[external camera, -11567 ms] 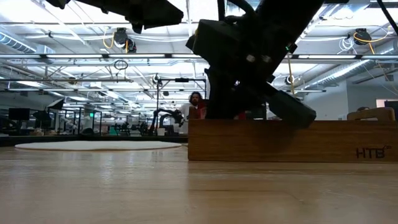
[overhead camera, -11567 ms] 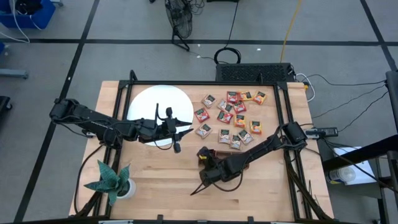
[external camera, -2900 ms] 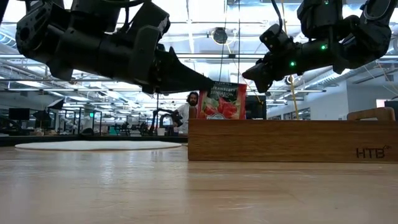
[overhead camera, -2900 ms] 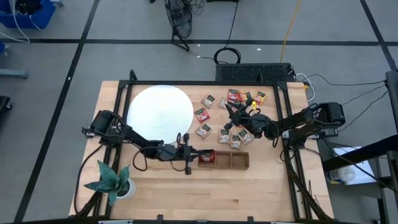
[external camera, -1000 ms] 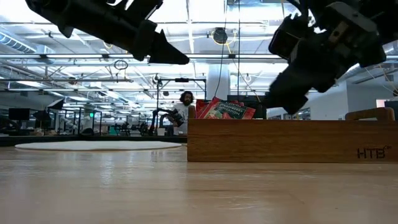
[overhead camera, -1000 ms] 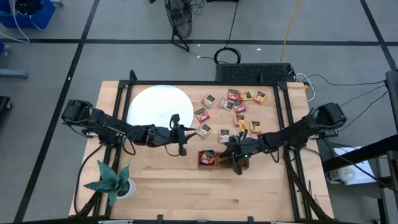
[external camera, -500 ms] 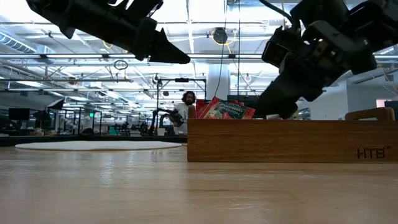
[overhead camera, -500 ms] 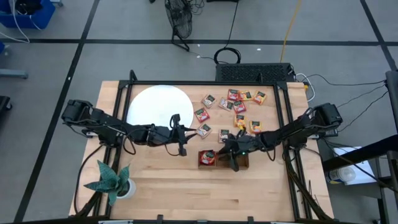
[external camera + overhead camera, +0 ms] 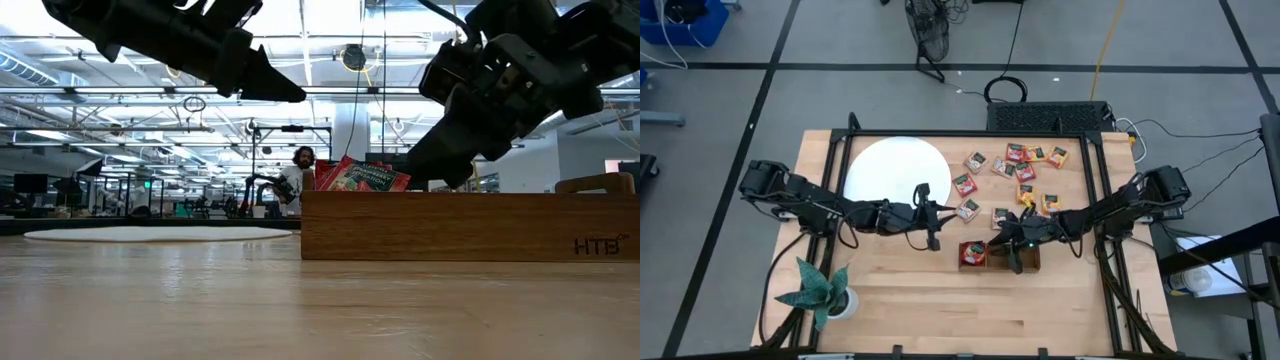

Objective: Pick & Place Tea
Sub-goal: Put the red tea bag into the left section of the wooden organizer

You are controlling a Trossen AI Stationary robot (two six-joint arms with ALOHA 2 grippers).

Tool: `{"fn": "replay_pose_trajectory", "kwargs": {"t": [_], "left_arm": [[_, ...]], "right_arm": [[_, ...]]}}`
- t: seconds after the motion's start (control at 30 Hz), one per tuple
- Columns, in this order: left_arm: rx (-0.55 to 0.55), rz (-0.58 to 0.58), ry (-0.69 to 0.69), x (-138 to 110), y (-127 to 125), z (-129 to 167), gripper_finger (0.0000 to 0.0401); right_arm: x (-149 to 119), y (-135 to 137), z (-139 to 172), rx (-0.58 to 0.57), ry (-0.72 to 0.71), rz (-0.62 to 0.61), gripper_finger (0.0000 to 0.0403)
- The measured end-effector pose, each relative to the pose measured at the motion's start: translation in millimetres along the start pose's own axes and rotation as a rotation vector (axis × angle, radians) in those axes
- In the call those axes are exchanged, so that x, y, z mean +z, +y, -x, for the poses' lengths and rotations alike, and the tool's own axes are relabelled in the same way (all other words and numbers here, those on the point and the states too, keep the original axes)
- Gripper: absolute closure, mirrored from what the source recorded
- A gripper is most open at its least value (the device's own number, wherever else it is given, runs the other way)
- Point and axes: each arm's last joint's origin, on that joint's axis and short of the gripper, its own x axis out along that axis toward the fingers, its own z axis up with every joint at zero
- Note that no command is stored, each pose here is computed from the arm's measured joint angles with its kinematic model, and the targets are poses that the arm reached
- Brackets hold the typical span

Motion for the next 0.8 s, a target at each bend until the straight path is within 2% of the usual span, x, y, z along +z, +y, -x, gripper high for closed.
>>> {"fn": "replay_pose_trajectory", "kwargs": {"t": [0.67, 0.8], "left_arm": [[0.002, 0.003, -0.005, 0.4, 0.1, -0.1, 0.0325], [0.002, 0.004, -0.005, 0.4, 0.1, -0.1, 0.0325]], "right_arm": [[-8.8, -3.7, -15.1, 0.018, -0.030, 0.004, 0.0273], [-9.1, -3.8, -15.1, 0.017, -0.028, 0.012, 0.0290]]}}
